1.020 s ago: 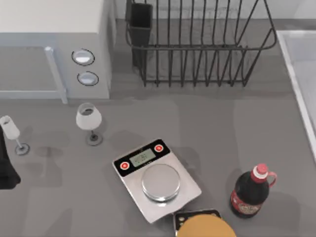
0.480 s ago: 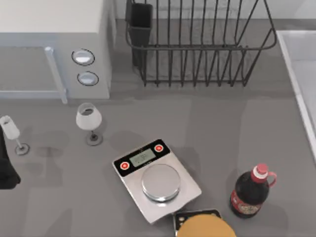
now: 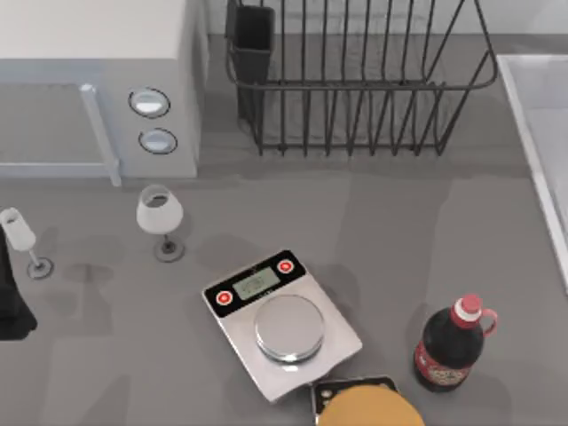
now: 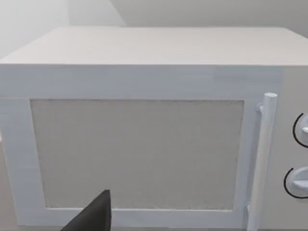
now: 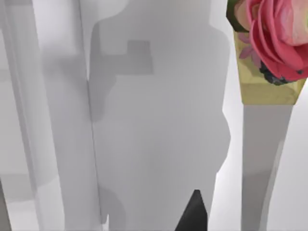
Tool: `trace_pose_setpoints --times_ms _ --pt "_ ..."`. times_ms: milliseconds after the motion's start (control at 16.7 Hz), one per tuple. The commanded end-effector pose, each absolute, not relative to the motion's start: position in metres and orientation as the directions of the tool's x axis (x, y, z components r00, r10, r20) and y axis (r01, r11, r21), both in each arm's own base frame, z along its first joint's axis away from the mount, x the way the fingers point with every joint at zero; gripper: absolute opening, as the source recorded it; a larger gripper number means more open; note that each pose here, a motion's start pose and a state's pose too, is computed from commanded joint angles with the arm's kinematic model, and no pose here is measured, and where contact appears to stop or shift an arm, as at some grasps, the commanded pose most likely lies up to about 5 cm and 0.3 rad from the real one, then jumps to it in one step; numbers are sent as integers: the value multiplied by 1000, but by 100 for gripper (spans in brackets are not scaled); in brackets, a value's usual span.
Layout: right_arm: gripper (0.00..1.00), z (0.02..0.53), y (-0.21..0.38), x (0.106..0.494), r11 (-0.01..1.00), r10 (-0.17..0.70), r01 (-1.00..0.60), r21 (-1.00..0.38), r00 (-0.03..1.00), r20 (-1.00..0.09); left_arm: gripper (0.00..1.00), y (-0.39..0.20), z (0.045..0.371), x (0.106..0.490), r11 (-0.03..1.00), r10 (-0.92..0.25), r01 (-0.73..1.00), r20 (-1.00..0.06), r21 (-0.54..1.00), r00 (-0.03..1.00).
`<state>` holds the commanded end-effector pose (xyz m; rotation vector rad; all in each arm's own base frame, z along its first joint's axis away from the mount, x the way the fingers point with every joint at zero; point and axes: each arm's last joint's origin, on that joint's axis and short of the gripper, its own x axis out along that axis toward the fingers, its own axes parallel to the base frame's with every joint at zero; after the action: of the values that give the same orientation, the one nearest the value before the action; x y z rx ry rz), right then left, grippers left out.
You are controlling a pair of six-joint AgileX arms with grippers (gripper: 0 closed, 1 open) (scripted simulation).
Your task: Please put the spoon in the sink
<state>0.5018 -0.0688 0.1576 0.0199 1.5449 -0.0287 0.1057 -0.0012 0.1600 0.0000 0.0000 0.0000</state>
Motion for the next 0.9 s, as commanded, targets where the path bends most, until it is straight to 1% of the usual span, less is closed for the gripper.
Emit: trace_pose_setpoints --times_ms 780,840,900 --pt "98 158 -69 502 1000 -6 31 -5 26 -1000 100 -1 160 106 1000 0 0 0 0 1000" --pt "100 158 -69 502 1000 -6 31 -5 26 -1000 100 -1 160 106 1000 0 0 0 0 1000" --pt "100 158 -69 502 1000 -6 31 -5 26 -1000 100 -1 160 106 1000 0 0 0 0 1000"
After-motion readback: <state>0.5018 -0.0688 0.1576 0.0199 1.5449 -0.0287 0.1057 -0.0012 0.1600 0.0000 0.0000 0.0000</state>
